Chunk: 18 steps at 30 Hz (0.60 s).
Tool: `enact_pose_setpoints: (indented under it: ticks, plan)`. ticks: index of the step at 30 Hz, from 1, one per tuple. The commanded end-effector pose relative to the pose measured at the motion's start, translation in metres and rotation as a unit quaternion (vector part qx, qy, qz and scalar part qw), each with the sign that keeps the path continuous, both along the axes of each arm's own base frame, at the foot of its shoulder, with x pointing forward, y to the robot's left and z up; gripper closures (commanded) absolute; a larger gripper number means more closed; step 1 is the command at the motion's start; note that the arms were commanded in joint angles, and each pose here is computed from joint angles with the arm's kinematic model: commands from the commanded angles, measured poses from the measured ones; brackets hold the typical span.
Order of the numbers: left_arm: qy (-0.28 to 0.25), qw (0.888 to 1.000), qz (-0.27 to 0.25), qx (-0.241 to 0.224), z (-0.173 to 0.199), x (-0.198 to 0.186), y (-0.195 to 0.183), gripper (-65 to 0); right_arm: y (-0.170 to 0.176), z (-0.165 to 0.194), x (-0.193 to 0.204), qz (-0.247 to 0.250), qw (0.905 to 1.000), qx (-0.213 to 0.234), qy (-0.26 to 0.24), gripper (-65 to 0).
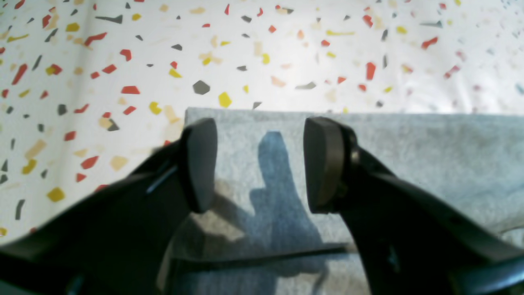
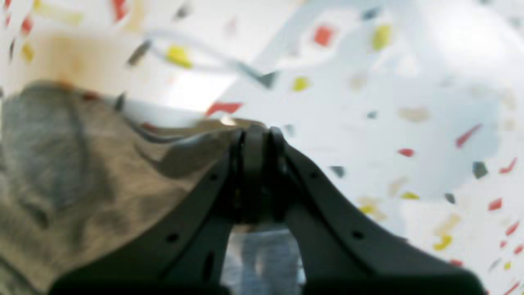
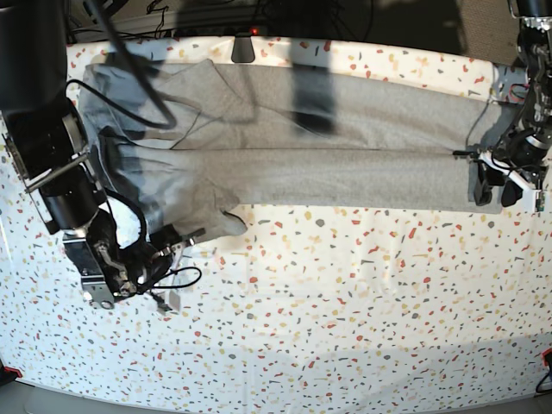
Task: Fold the T-shirt properly
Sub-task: 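Grasp the sleeve end nearest the right gripper and fold it inward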
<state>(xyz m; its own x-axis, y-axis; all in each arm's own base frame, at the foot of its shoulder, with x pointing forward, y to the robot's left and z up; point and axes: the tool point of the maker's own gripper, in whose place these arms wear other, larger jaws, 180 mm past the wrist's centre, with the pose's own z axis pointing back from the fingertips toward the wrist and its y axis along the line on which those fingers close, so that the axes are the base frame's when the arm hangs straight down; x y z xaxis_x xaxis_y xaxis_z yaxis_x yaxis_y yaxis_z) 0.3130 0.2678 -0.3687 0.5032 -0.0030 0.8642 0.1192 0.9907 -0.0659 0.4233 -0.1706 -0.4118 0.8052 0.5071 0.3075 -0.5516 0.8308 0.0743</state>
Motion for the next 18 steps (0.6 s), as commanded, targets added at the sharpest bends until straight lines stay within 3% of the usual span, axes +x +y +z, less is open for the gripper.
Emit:
enact_pose_setpoints:
  ticks: [1,5,9,18]
  plan:
    - [-0.025,1.000,-0.003,0.010,0.016,0.008,0.005,-33.1,0.007,0.025,0.018,0.013,0.9995,0.011,-0.028,0.0]
    - [-0.022,1.000,-0.004,0.017,0.015,0.007,0.006,-33.1,0.033,0.043,0.008,0.054,0.9973,0.036,-0.034,0.0]
    - [-0.022,1.000,-0.004,0.017,0.015,0.007,0.006,-33.1,0.055,0.063,-0.010,0.085,0.9924,0.053,-0.071,0.0]
    - [-0.022,1.000,-0.004,0.016,0.015,0.007,0.006,-33.1,0.089,0.071,-0.095,0.158,0.9806,0.048,-0.106,0.0]
